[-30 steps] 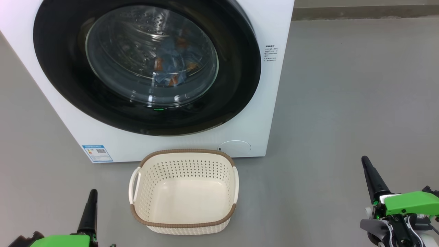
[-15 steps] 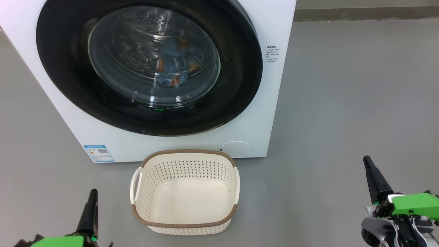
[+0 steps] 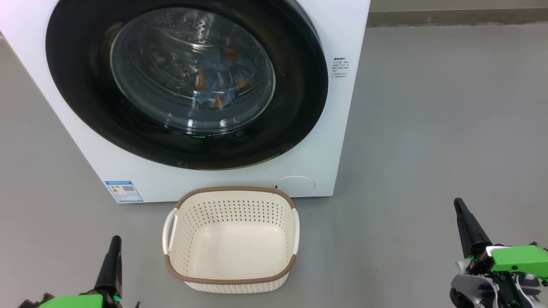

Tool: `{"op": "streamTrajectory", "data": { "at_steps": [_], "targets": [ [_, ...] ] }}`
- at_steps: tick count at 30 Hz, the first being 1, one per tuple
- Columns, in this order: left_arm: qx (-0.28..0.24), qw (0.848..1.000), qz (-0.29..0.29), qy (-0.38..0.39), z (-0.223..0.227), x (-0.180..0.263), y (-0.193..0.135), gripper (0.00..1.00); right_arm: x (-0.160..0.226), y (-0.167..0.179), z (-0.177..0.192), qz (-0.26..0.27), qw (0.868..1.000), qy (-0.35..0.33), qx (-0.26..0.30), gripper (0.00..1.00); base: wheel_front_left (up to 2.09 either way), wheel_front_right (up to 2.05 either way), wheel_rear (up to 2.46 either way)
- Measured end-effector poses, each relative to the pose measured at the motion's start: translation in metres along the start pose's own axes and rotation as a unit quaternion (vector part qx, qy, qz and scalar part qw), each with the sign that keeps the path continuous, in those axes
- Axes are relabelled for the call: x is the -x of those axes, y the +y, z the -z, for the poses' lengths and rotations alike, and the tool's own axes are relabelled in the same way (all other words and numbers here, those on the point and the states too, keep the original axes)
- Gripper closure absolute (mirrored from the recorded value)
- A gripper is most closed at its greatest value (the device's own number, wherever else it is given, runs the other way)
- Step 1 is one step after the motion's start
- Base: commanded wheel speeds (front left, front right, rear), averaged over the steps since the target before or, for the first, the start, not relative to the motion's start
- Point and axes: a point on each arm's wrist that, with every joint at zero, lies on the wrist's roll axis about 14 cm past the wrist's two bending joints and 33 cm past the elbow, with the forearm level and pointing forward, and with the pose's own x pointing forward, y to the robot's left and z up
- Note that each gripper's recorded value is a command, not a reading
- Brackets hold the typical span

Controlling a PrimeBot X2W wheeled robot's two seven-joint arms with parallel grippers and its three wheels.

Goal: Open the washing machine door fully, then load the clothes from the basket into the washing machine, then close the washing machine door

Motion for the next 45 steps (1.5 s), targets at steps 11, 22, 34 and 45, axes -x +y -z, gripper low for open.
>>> {"op": "streamTrajectory", "data": {
  "at_steps": [11,22,34,45],
  "targets": [
    [0.000,1.000,0.000,0.000,0.0000,0.0000,0.0000,1.00,0.0000,-0.0001,0.0002,0.000,1.000,0.001,0.000,1.00,0.00,0.00,0.00],
    [0.000,1.000,0.000,0.000,0.0001,0.0000,0.0000,1.00,0.0000,-0.0001,0.0001,0.000,1.000,0.001,0.000,1.00,0.00,0.00,0.00],
    [0.000,1.000,0.000,0.000,0.0001,0.0000,0.0000,1.00,0.0000,-0.0001,0.0000,0.000,1.000,0.001,0.000,1.00,0.00,0.00,0.00],
    [0.000,1.000,0.000,0.000,0.0001,0.0000,0.0000,1.00,0.0001,-0.0001,-0.0001,0.000,1.000,0.001,0.000,1.00,0.00,0.00,0.00]
  ]
}}
